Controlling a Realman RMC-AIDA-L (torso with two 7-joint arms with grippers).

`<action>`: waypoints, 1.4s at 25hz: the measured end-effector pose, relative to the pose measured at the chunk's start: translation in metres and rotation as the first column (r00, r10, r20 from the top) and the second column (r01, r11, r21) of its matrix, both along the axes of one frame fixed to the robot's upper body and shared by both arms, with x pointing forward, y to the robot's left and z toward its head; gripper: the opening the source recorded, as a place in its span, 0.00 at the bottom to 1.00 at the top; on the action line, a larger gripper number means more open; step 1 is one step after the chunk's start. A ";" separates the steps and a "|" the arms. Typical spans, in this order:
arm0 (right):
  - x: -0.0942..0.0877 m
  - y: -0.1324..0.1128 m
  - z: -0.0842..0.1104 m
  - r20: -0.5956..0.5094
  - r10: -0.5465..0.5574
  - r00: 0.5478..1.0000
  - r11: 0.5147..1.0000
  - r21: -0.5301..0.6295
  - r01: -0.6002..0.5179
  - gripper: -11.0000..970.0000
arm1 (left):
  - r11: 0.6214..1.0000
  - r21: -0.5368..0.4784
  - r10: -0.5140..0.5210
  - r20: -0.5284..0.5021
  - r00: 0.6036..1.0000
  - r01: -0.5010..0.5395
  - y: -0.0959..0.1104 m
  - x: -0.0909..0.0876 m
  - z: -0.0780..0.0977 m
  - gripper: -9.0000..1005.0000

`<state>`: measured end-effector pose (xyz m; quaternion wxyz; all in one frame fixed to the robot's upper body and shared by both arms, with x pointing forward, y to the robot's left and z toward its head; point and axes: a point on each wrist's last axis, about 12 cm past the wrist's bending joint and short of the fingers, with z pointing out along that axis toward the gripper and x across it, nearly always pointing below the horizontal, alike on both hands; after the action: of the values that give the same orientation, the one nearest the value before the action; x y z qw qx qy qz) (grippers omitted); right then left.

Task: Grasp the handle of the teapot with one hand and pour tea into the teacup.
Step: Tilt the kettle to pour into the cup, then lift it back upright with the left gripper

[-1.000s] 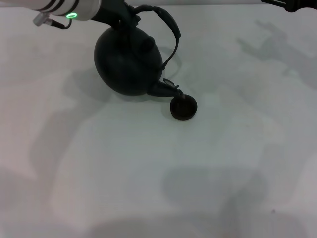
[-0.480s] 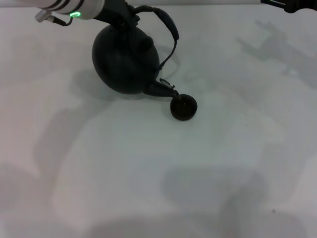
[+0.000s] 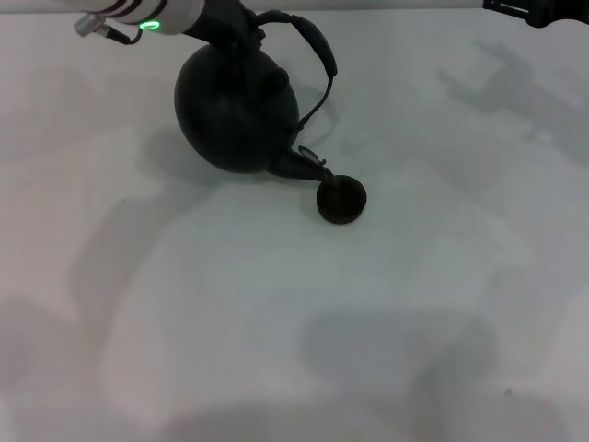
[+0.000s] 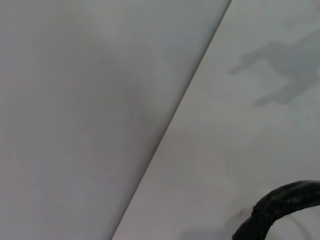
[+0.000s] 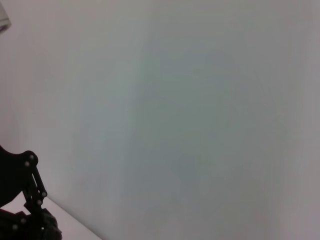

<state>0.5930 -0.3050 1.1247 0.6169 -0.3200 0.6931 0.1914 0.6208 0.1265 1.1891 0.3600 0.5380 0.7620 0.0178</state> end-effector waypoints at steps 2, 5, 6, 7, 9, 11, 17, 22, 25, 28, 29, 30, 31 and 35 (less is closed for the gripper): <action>0.000 0.000 0.000 0.000 0.000 1.000 1.000 0.001 0.000 0.89 | 1.000 0.001 -0.003 0.002 1.000 0.003 -0.001 0.000 0.001 0.14; 0.000 0.000 0.000 -0.001 0.000 1.000 1.000 0.001 0.000 0.89 | 1.000 0.007 -0.013 0.004 1.000 0.013 -0.003 0.000 0.001 0.14; 0.000 0.000 -0.001 -0.002 0.000 1.000 1.000 0.002 0.000 0.89 | 1.000 0.007 -0.013 0.004 1.000 0.013 -0.003 0.000 0.001 0.14; 0.000 0.000 -0.001 -0.004 -0.001 1.000 1.000 0.002 0.001 0.89 | 1.000 0.007 -0.013 0.004 1.000 0.013 -0.003 0.000 0.001 0.14; 0.000 0.001 -0.002 -0.006 0.000 1.000 1.000 0.003 0.000 0.89 | 1.000 0.013 -0.025 0.006 1.000 0.025 -0.007 -0.001 0.002 0.14; 0.000 0.001 -0.002 -0.005 0.001 1.000 1.000 0.002 -0.001 0.89 | 0.999 0.021 -0.031 0.007 1.000 0.031 -0.008 -0.001 0.001 0.14; 0.000 0.001 -0.003 -0.006 0.001 1.000 1.000 0.000 -0.001 0.89 | 0.999 0.040 -0.031 0.010 0.999 0.031 -0.009 -0.001 0.002 0.14; 0.001 0.002 -0.003 -0.005 0.001 1.000 1.000 0.004 -0.001 0.89 | 0.999 0.043 -0.034 0.011 0.999 0.033 -0.011 -0.001 0.002 0.14; 0.002 0.002 -0.002 -0.003 0.000 1.000 1.000 0.005 0.000 0.89 | 0.999 0.043 -0.034 0.011 0.999 0.033 -0.011 -0.001 0.002 0.14; 0.002 0.002 -0.002 -0.002 0.000 1.000 1.000 0.006 0.000 0.89 | 0.998 0.044 -0.034 0.010 0.999 0.033 -0.011 -0.001 0.002 0.14; 0.002 0.002 -0.002 -0.002 0.000 1.000 1.000 0.006 0.000 0.89 | 0.998 0.043 -0.034 0.010 0.999 0.034 -0.011 -0.001 0.002 0.14; 0.002 0.002 -0.002 -0.002 0.000 1.000 1.000 0.007 0.000 0.89 | 0.998 0.044 -0.034 0.010 0.999 0.034 -0.011 -0.001 0.002 0.14; 0.002 0.002 -0.002 -0.002 0.000 1.000 1.000 0.007 0.000 0.89 | 0.998 0.044 -0.035 0.011 0.999 0.034 -0.011 -0.001 0.002 0.14; 0.002 0.002 -0.002 -0.001 -0.003 1.000 1.000 0.005 0.003 0.89 | 0.998 0.049 -0.036 0.006 0.999 0.035 -0.012 0.000 0.002 0.14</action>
<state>0.5953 -0.3034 1.1230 0.6177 -0.3173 0.6933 0.1926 0.6210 0.1141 1.1907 0.3495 0.5600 0.7505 0.0318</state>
